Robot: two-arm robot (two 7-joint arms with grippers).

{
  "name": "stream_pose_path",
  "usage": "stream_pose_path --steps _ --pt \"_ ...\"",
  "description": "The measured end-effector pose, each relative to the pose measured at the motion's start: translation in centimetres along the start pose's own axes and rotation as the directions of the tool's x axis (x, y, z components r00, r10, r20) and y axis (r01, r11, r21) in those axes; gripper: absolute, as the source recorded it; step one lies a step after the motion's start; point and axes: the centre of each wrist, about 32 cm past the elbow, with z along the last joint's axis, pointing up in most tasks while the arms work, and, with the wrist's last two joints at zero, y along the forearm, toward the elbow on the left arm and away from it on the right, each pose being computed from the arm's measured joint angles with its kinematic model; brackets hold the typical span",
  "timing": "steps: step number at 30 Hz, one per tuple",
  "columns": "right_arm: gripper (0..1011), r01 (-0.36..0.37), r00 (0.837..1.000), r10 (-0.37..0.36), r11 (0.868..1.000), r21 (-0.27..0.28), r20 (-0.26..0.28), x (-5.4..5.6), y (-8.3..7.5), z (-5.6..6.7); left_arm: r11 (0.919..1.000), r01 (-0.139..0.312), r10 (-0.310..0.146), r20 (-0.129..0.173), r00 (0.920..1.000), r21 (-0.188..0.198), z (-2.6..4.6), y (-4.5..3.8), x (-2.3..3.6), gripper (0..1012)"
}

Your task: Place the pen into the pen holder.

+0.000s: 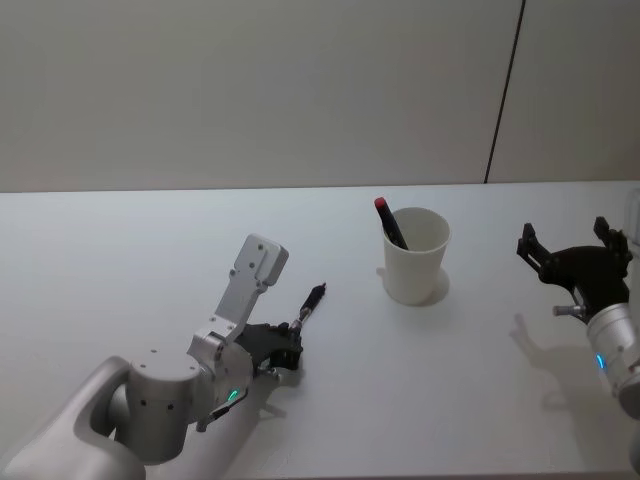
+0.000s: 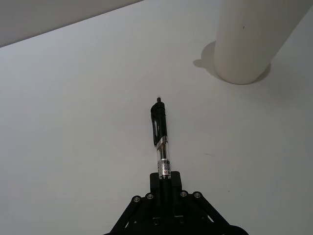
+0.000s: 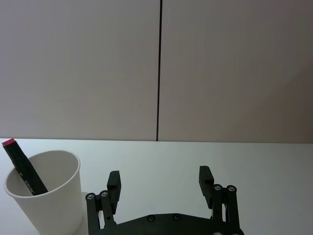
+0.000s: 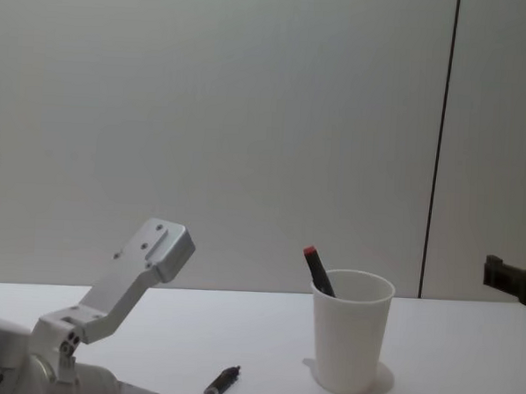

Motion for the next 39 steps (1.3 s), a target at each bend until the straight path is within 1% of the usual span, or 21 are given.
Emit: stream_pose_path --steps 4,5,8,11,13,14,15,17,20,22,23,26,29,30,33,34,35,36,37,38,39 --pt "1001 0.000 1.000 0.000 1.000 0.000 0.000 0.0 0.0 0.0 0.9998 -0.009 0.009 0.008 0.9999 -0.020 0.13 0.34 -0.10 133" --pt "1001 0.000 1.000 0.000 1.000 0.000 0.000 0.0 0.0 0.0 0.9998 -0.009 0.009 0.008 0.9999 -0.020 0.13 0.34 -0.10 133" --pt "1002 0.000 1.000 0.000 1.000 0.000 0.000 0.0 0.0 0.0 0.9983 -0.023 0.024 0.017 0.9996 -0.054 0.47 0.80 -0.18 133" --pt "1002 0.000 1.000 0.000 1.000 0.000 0.000 0.0 0.0 0.0 0.9966 -0.032 0.034 0.023 0.9991 -0.076 0.66 1.12 -0.21 132" --pt "1002 0.000 1.000 0.000 1.000 0.000 0.000 0.0 0.0 0.0 0.9928 -0.045 0.049 0.032 0.9983 -0.111 1.02 1.62 -0.29 133" --pt "1001 0.000 1.000 0.000 1.000 0.000 0.000 0.0 0.0 0.0 0.9928 -0.045 0.049 0.032 0.9983 -0.111 1.02 1.62 -0.29 133" --pt "1002 0.000 1.000 0.000 1.000 0.000 0.000 0.0 0.0 0.0 0.9905 -0.052 0.057 0.036 0.9977 -0.128 1.20 1.85 -0.32 133" --pt "1002 0.000 1.000 0.000 1.000 0.000 0.000 0.0 0.0 0.0 0.9875 -0.058 0.064 0.041 0.9971 -0.147 1.42 2.13 -0.36 133" --pt "1001 0.000 1.000 0.000 1.000 0.000 0.000 0.0 0.0 0.0 0.9784 -0.073 0.084 0.051 0.9951 -0.194 1.76 2.74 -0.46 132" --pt "1001 0.000 1.000 0.000 1.000 0.000 0.000 0.0 0.0 0.0 0.9741 -0.078 0.092 0.055 0.9943 -0.212 1.88 2.96 -0.50 132" --pt "1001 0.000 1.000 0.000 1.000 0.000 0.000 0.0 0.0 0.0 0.9683 -0.083 0.099 0.060 0.9933 -0.236 2.07 3.21 -0.53 133" --pt "1002 0.000 1.000 0.000 1.000 0.000 0.000 0.0 0.0 0.0 0.9596 -0.087 0.108 0.066 0.9919 -0.268 2.27 3.53 -0.59 133" --pt "1002 0.000 1.000 0.000 1.000 0.000 0.000 0.0 0.0 0.0 0.9460 -0.090 0.118 0.075 0.9901 -0.312 2.46 3.88 -0.64 133" --pt "1002 0.000 1.000 0.000 1.000 0.000 0.000 0.0 0.0 0.0 0.9392 -0.089 0.122 0.079 0.9894 -0.332 2.51 4.04 -0.67 133" --pt "1002 0.000 1.000 0.000 1.000 0.000 0.000 0.0 0.0 0.0 0.9264 -0.086 0.126 0.086 0.9883 -0.366 2.63 4.25 -0.70 133" --pt "1001 0.000 1.000 0.000 1.000 0.000 0.000 0.0 0.0 0.0 0.9179 -0.083 0.128 0.091 0.9876 -0.388 2.66 4.36 -0.71 133" --pt "1001 0.000 1.000 0.000 1.000 0.000 0.000 0.0 0.0 0.0 0.9134 -0.082 0.129 0.093 0.9873 -0.399 2.67 4.41 -0.71 133" --pt "1001 0.000 1.000 0.000 1.000 0.000 0.000 0.0 0.0 0.0 0.9028 -0.076 0.129 0.098 0.9867 -0.423 2.70 4.48 -0.71 133" --pt "1002 0.000 1.000 0.000 1.000 0.000 0.000 0.0 0.0 0.0 0.8993 -0.074 0.129 0.100 0.9866 -0.431 2.71 4.51 -0.70 133" --pt "1001 0.000 1.000 0.000 1.000 0.000 0.000 0.0 0.0 0.0 0.8935 -0.069 0.128 0.104 0.9863 -0.444 2.73 4.54 -0.70 132" --pt "1002 0.000 1.000 0.000 1.000 0.000 0.000 0.0 0.0 0.0 0.8826 -0.060 0.125 0.110 0.9860 -0.466 2.75 4.58 -0.67 133"
